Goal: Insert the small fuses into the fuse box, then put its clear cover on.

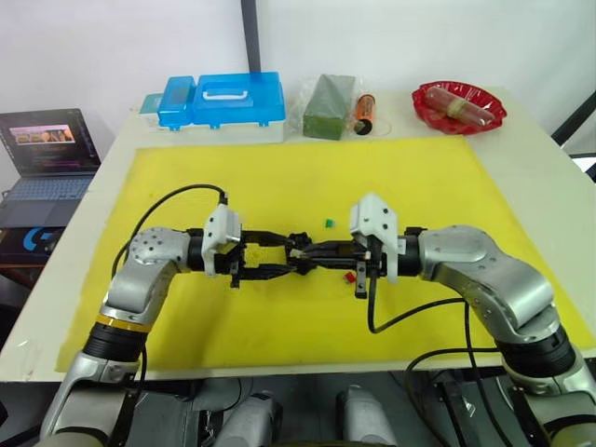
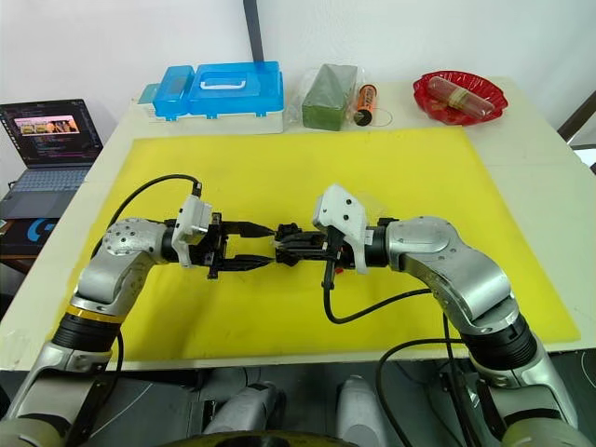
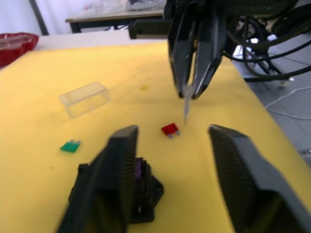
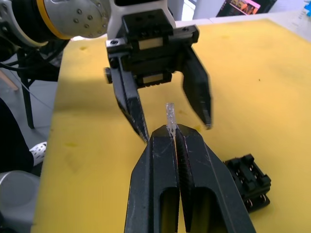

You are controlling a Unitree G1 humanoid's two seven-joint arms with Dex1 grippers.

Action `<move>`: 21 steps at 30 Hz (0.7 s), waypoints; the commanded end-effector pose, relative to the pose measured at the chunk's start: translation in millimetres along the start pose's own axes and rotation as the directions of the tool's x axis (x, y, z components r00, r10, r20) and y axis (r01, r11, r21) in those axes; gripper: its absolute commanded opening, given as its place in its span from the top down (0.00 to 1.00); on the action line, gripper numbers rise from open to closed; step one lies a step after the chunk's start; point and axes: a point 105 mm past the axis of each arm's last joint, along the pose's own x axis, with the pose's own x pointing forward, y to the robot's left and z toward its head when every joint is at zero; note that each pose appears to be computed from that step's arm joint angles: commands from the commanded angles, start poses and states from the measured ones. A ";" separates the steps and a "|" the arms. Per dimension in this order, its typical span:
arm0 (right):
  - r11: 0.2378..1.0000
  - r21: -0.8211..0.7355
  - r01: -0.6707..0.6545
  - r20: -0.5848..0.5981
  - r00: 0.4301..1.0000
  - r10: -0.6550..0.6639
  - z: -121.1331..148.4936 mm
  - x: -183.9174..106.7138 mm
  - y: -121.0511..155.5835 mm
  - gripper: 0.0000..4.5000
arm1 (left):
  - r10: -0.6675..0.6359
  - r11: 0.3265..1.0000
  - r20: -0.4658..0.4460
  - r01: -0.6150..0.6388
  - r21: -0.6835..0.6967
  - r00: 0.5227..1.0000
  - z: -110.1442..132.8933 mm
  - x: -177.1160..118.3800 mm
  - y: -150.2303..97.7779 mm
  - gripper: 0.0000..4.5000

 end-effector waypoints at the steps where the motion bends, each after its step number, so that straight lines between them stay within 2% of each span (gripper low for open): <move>1: 0.996 -0.091 0.021 -0.024 0.999 -0.024 10.3 -1.5 -4.2 1.00 | 0.100 0.995 -0.001 -0.100 0.002 0.995 -0.3 -11.9 0.0 0.14; 3: 0.993 -0.107 0.043 -0.076 0.996 -0.051 3.3 -1.2 -10.4 1.00 | 0.140 0.990 -0.002 -0.140 -0.019 0.990 -6.8 -12.1 -3.1 0.00; 11: 0.987 -0.132 0.088 -0.146 0.983 -0.107 -3.9 3.5 -28.3 1.00 | 0.290 0.953 -0.004 -0.289 -0.088 0.957 -36.2 -1.7 -10.8 0.00; 21: 0.986 -0.169 -0.007 -0.186 0.982 -0.025 -11.9 11.1 -40.0 1.00 | 0.368 0.927 0.032 -0.364 -0.094 0.929 -47.0 18.1 -4.8 0.00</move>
